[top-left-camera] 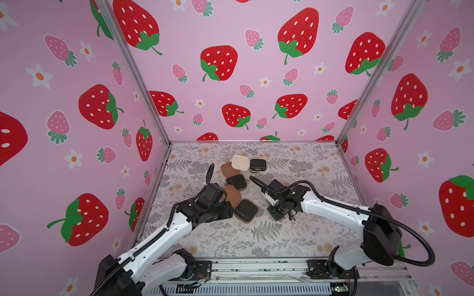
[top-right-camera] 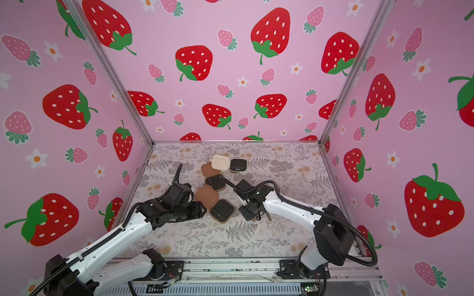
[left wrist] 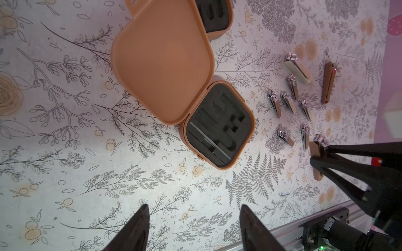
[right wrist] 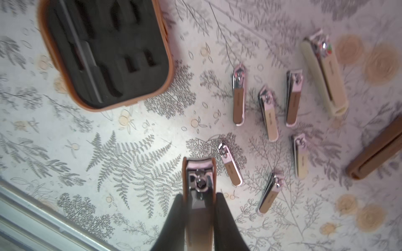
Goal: Organize nail clipper sets
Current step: Pick up the nail clipper from the center of the board, then place the nail clipper in the storage box.
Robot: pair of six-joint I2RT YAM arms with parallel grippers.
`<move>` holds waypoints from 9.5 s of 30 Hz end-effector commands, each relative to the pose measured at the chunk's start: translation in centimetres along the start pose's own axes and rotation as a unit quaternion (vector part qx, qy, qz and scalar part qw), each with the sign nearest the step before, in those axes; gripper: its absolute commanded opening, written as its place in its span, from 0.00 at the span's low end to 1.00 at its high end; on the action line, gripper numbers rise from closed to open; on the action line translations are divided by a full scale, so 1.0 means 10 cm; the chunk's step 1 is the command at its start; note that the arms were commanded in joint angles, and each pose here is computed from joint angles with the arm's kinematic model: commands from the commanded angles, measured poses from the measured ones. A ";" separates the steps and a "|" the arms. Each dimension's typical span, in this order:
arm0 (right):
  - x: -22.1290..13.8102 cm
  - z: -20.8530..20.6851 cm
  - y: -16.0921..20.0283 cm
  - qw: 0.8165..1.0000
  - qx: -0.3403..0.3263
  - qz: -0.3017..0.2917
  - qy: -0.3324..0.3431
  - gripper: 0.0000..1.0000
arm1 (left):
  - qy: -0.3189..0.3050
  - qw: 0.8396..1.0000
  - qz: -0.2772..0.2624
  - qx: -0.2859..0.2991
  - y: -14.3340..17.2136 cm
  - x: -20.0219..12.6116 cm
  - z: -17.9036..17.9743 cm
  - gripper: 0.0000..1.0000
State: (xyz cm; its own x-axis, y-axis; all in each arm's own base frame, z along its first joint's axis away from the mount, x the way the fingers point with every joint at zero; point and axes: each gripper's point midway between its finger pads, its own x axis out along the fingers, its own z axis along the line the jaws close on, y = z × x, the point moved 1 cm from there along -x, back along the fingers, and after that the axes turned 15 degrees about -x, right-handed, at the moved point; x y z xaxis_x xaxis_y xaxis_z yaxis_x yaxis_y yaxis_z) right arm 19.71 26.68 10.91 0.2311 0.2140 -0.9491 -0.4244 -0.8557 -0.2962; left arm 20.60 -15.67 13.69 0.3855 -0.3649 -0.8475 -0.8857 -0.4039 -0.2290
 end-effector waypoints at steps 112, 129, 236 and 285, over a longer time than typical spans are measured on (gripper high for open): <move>1.67 0.49 -0.33 0.988 -0.018 0.134 -0.077 0.15 | 0.014 0.995 0.024 -0.095 0.29 0.31 0.38 0.19; 1.39 0.46 -0.62 0.990 -0.014 0.118 -0.082 0.34 | 0.018 0.996 0.021 -0.081 0.24 0.22 0.30 0.18; 1.49 0.56 0.33 0.976 0.016 0.204 -0.069 0.16 | 0.025 0.996 0.036 -0.073 0.20 0.31 0.17 0.10; 0.10 -0.07 -0.68 0.985 0.129 -0.068 -0.090 0.22 | 0.085 0.979 0.043 -0.181 -0.21 0.80 -0.39 0.00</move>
State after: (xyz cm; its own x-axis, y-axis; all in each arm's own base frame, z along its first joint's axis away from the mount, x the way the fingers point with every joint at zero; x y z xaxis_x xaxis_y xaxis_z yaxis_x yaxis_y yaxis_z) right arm 23.89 32.59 11.63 0.1664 0.3838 -0.9083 -0.5968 -0.6941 -0.4026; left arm 24.87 -20.74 7.96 0.3217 -0.5341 -0.7818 -0.8085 -0.5847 0.0668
